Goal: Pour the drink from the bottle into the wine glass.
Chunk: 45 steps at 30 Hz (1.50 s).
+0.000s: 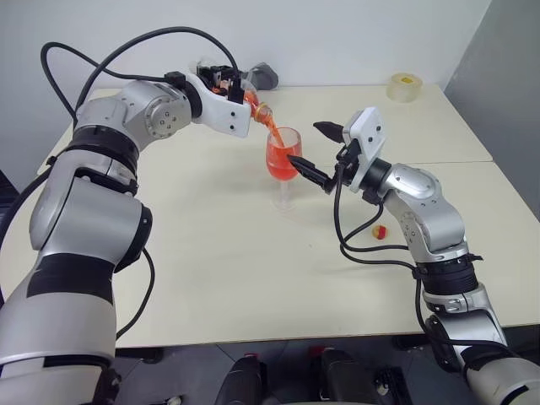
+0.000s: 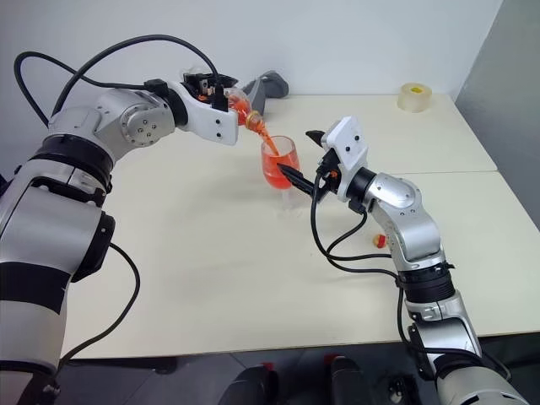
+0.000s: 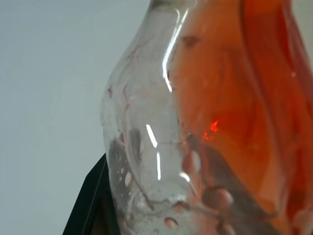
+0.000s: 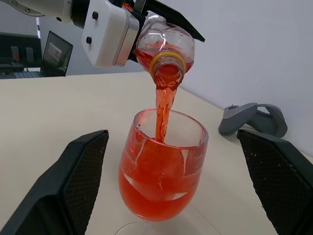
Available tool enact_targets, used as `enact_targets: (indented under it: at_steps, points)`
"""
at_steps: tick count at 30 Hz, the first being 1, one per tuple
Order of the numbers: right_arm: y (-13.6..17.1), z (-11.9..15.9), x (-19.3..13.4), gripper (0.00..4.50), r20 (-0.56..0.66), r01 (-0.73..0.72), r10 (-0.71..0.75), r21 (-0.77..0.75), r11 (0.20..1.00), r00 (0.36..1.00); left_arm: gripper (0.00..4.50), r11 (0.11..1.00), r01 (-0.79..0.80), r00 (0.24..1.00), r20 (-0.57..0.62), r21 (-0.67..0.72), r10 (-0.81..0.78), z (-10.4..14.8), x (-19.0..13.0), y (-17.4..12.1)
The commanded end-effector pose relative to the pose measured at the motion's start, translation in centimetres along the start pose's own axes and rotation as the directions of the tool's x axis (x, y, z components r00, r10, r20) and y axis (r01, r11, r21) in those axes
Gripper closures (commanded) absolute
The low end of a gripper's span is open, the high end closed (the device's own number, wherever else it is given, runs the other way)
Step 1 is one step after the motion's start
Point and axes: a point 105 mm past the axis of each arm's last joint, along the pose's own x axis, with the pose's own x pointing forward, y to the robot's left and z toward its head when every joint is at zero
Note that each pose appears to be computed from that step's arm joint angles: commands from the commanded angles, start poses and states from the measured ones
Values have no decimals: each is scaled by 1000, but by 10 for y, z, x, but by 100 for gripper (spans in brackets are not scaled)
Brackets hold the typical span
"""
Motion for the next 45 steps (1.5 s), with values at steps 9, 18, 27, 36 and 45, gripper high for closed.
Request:
enact_targets:
  at_steps: [9,18,27,36,45]
  points:
    - [-5,16,-2,0,54,17,-14,-43,999,998,255,998,-53,998,-19,-14,53,-6,-5,22]
    - [-5,16,-3,0,53,20,-17,-43,999,998,255,940,-43,997,45,-338,61,4,0,19]
    - [-3,17,-4,0,57,12,-9,-43,999,998,255,768,-52,985,92,-639,144,3,-3,27]
    - [20,29,-19,0,93,-77,80,-38,996,992,255,359,-199,953,-95,-912,287,-35,-18,7]
    - [59,29,-56,0,103,-223,212,109,969,972,255,53,-462,867,-438,-885,238,-84,-55,-63]
